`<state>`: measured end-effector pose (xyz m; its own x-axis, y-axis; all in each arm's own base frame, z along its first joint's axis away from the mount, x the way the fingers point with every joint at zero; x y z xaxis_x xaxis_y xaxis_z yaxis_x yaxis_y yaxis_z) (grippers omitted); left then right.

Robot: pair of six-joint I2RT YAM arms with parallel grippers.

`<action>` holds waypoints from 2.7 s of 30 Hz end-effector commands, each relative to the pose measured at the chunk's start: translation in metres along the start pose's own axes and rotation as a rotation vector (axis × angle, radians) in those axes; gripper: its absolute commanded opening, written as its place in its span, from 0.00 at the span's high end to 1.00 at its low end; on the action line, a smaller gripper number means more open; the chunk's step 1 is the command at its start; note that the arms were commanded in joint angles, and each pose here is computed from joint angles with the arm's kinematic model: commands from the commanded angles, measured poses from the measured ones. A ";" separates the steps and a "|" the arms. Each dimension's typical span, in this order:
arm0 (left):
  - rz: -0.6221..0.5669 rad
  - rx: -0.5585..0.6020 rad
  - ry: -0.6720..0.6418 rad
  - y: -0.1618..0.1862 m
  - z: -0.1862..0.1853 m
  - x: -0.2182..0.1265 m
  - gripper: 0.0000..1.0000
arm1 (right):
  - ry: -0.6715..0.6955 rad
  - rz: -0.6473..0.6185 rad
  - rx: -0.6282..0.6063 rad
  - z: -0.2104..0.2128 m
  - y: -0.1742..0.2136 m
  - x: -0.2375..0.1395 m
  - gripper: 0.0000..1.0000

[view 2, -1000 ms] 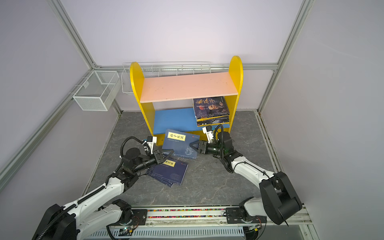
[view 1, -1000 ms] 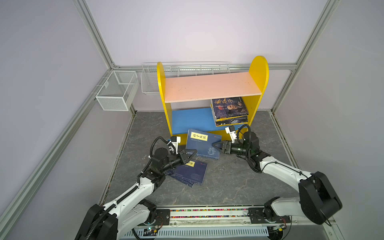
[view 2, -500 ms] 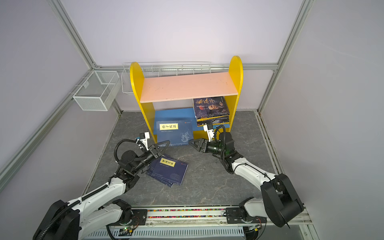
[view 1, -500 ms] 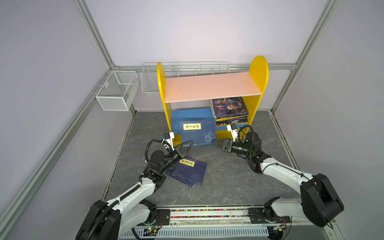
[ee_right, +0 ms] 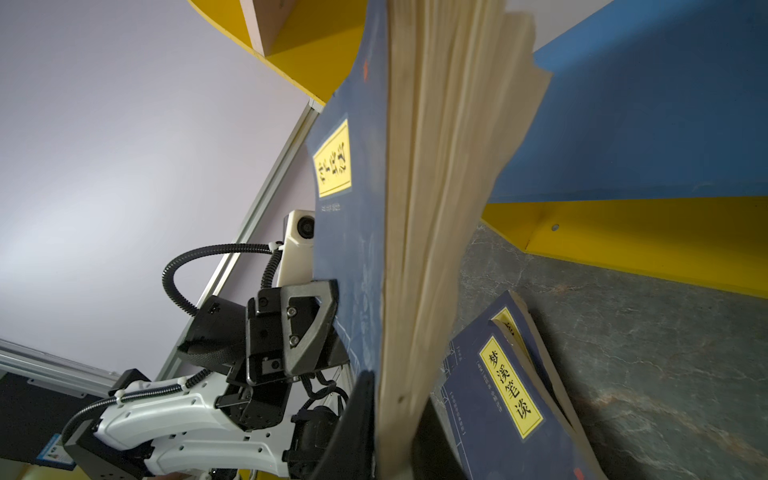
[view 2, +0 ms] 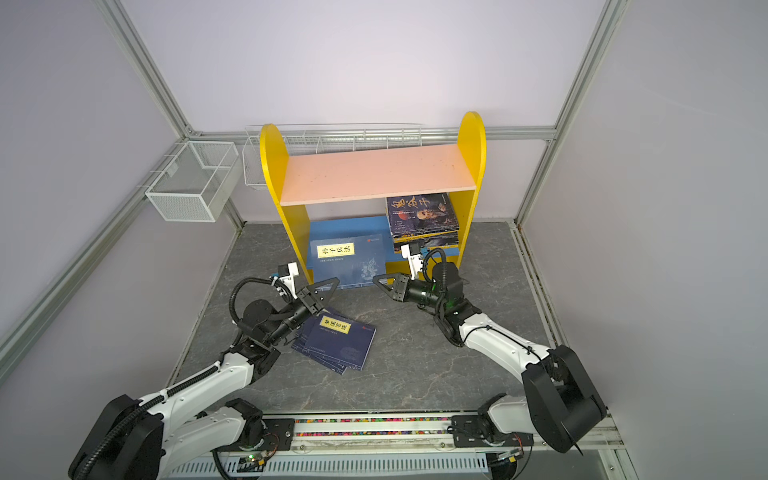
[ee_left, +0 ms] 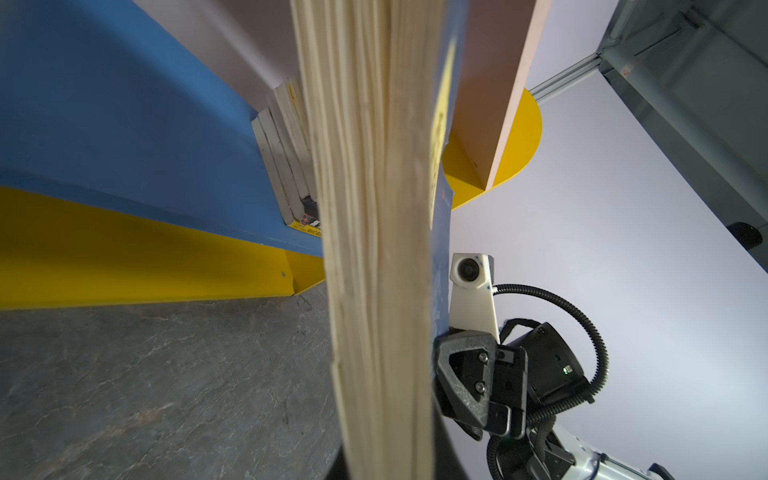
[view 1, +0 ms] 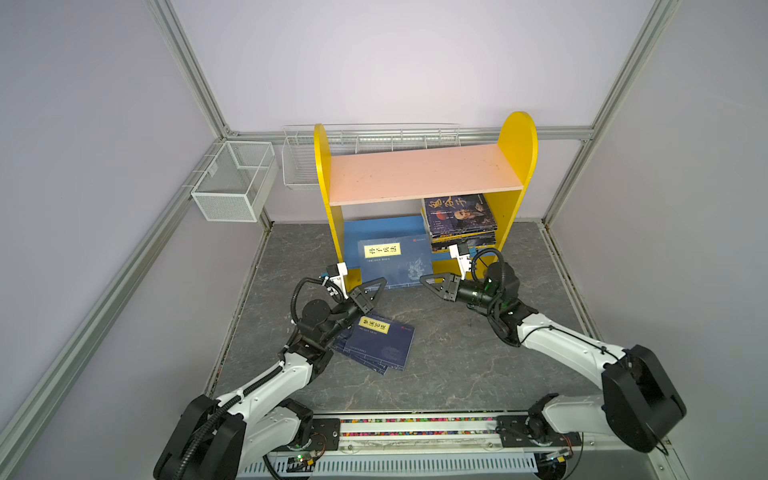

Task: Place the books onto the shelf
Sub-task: 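Lift the dark blue book upright with the right gripper while the left steadies the pile, then carry the dark blue book onto the blue shelf with the right gripper and release, then lower the right gripper to the floor pile and grasp the next dark blue book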

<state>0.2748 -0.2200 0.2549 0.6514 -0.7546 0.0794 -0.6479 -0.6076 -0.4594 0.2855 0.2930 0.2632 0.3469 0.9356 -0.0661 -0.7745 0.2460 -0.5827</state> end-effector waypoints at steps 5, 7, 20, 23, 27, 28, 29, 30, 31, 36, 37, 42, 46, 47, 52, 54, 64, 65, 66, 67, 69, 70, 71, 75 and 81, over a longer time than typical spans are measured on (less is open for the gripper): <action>-0.199 -0.127 -0.558 -0.005 0.112 -0.046 0.19 | 0.149 -0.047 -0.087 -0.014 -0.020 0.010 0.92; -0.268 -0.157 -0.612 -0.006 0.124 -0.065 0.19 | 0.159 -0.047 -0.113 -0.014 -0.028 0.016 0.93; -0.437 -0.014 -0.811 -0.028 0.116 -0.145 0.18 | 0.203 -0.078 -0.091 -0.040 -0.070 0.072 0.92; -0.419 -0.023 -0.820 -0.023 0.122 -0.145 0.18 | 0.200 -0.086 -0.062 -0.052 -0.073 0.089 0.92; -0.409 -0.037 -0.833 -0.018 0.129 -0.145 0.19 | 0.197 -0.077 -0.016 -0.065 -0.073 0.109 0.92; -0.405 -0.036 -0.835 -0.018 0.129 -0.144 0.19 | 0.201 -0.068 0.001 -0.069 -0.071 0.113 0.91; -0.401 -0.036 -0.836 -0.017 0.130 -0.143 0.19 | 0.207 -0.058 0.014 -0.073 -0.069 0.117 0.91; -0.397 -0.035 -0.836 -0.017 0.130 -0.143 0.19 | 0.220 -0.048 0.026 -0.076 -0.067 0.120 0.91; -0.393 -0.033 -0.836 -0.016 0.130 -0.142 0.19 | 0.237 -0.037 0.038 -0.080 -0.064 0.122 0.90; -0.375 -0.032 -0.837 -0.014 0.133 -0.139 0.18 | 0.281 -0.029 0.070 -0.094 -0.056 0.130 0.88; -0.374 -0.033 -0.834 -0.014 0.132 -0.138 0.18 | 0.289 -0.034 0.077 -0.096 -0.056 0.130 0.88; -0.361 -0.035 -0.829 -0.012 0.133 -0.135 0.18 | 0.366 -0.053 0.093 -0.109 -0.057 0.126 0.69; -0.354 -0.037 -0.828 -0.011 0.134 -0.133 0.18 | 0.436 -0.060 0.103 -0.113 -0.057 0.119 0.37; -0.353 -0.038 -0.826 -0.011 0.134 -0.133 0.18 | 0.451 -0.060 0.099 -0.112 -0.056 0.117 0.30; -0.354 -0.039 -0.820 -0.012 0.132 -0.131 0.18 | 0.498 -0.023 0.115 -0.113 -0.051 0.113 0.05; -0.356 -0.039 -0.820 -0.013 0.132 -0.131 0.18 | 0.510 -0.004 0.116 -0.113 -0.048 0.113 0.03; -0.291 -0.004 -0.825 -0.009 0.132 -0.123 0.18 | 0.609 -0.013 0.034 -0.107 -0.044 0.087 0.05; -0.267 0.019 -0.835 -0.007 0.133 -0.121 0.18 | 0.619 -0.003 0.019 -0.104 -0.042 0.081 0.05; -0.250 0.032 -0.843 -0.006 0.133 -0.120 0.18 | 0.615 0.010 0.002 -0.100 -0.039 0.076 0.06; -0.225 0.049 -0.852 -0.004 0.134 -0.119 0.18 | 0.607 0.039 -0.018 -0.096 -0.033 0.071 0.06; -0.177 0.084 -0.856 -0.001 0.134 -0.115 0.19 | 0.583 0.129 -0.049 -0.090 -0.014 0.061 0.07; -0.153 0.101 -0.850 0.000 0.133 -0.113 0.19 | 0.566 0.192 -0.069 -0.086 -0.001 0.055 0.07; -0.110 0.114 -0.870 0.006 0.139 -0.112 0.19 | 0.553 0.271 -0.082 -0.084 0.017 0.048 0.08; -0.006 0.140 -0.855 0.020 0.142 -0.106 0.20 | 0.507 0.528 -0.086 -0.082 0.087 0.017 0.08; 0.098 0.137 -0.844 0.039 0.153 -0.101 0.21 | 0.485 0.810 0.007 -0.106 0.172 -0.007 0.09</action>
<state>0.2443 -0.1182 0.0906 0.7249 -0.2743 -0.6319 -0.6642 -0.5212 -0.5358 0.2413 0.3091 0.1067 0.0545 0.6594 -0.7498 -0.8966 -0.2981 -0.3274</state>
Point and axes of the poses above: each gripper's point midway between its finger pads, its own x axis out along the fingers, its own z axis along the line the jaws close on, y = z × x, the point moved 1 cm from there along -x, back along the fingers, and after that the axes turned 1 degree about -x, right-handed, at the moved point
